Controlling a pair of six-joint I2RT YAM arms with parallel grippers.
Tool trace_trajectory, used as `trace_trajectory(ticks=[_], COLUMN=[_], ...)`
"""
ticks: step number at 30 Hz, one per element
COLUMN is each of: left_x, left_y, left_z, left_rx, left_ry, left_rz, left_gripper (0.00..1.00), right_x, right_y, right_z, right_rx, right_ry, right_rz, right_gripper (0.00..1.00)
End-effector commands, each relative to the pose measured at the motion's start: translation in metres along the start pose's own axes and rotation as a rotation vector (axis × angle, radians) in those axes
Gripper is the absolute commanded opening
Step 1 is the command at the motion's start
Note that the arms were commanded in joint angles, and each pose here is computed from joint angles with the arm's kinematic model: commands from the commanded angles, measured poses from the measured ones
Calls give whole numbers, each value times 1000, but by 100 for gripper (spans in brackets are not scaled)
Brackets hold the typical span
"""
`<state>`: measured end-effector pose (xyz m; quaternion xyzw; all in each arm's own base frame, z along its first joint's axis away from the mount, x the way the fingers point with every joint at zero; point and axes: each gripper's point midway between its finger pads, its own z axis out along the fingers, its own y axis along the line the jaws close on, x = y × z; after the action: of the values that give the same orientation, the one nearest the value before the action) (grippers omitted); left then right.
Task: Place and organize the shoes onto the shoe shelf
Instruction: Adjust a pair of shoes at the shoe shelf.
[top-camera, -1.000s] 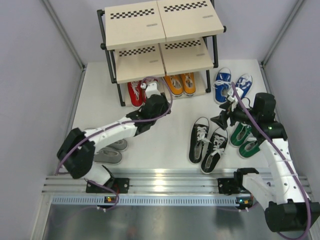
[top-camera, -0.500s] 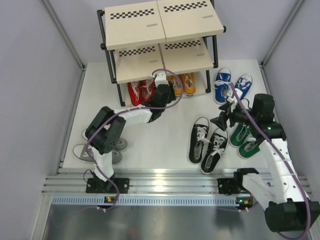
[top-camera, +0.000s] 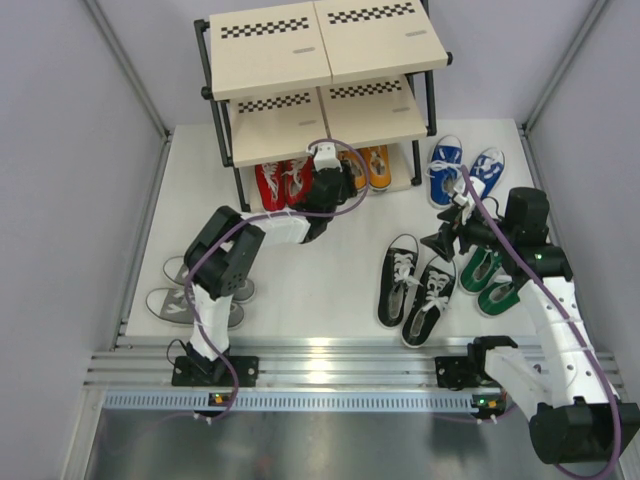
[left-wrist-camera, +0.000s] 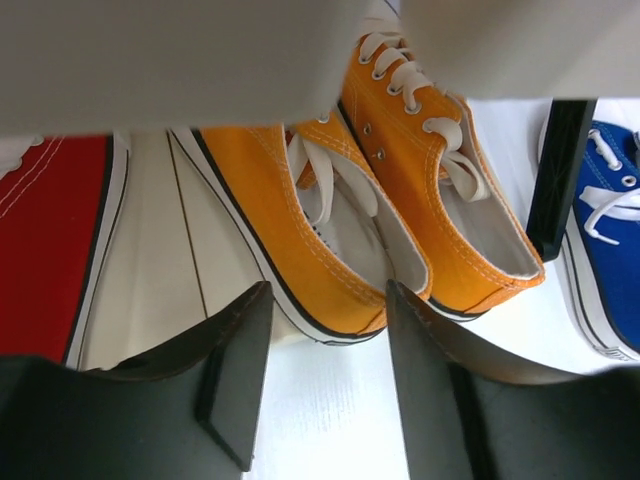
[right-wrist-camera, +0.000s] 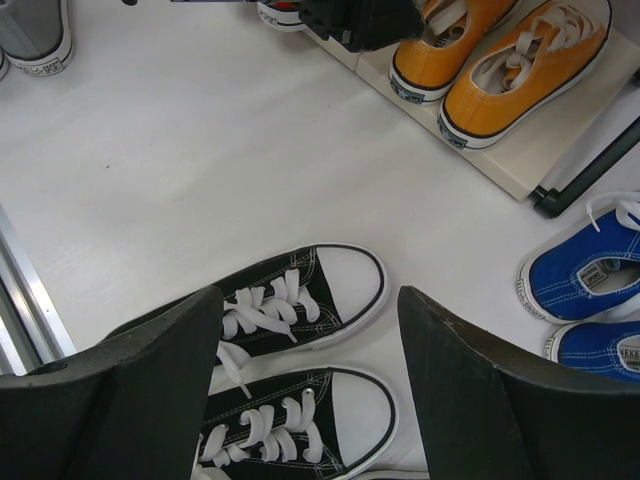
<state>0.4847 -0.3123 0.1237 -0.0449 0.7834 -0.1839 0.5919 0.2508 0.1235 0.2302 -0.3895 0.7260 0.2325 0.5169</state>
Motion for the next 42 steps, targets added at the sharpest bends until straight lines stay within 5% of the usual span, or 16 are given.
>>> trace_trajectory(ticks=[1, 9, 16, 27, 42], left_x=[-29, -21, -6, 1, -2], left_y=[-19, -19, -20, -29, -42], left_z=[8, 14, 15, 11, -1], left_rx=[63, 54, 77, 151, 267], left_ry=[-98, -90, -48, -1, 23], left_rz=[-52, -76, -71, -1, 145], left_gripper=[56, 62, 58, 23, 0], right_x=[-7, -6, -7, -7, -7], right_y=[-2, -2, -3, -4, -4], right_z=[-2, -2, -2, -3, -4], right_rx=[2, 5, 11, 17, 21], right_ry=[-28, -28, -28, -27, -29], right_rz=[-30, -32, -35, -38, -43], right_gripper=[70, 70, 69, 69, 69])
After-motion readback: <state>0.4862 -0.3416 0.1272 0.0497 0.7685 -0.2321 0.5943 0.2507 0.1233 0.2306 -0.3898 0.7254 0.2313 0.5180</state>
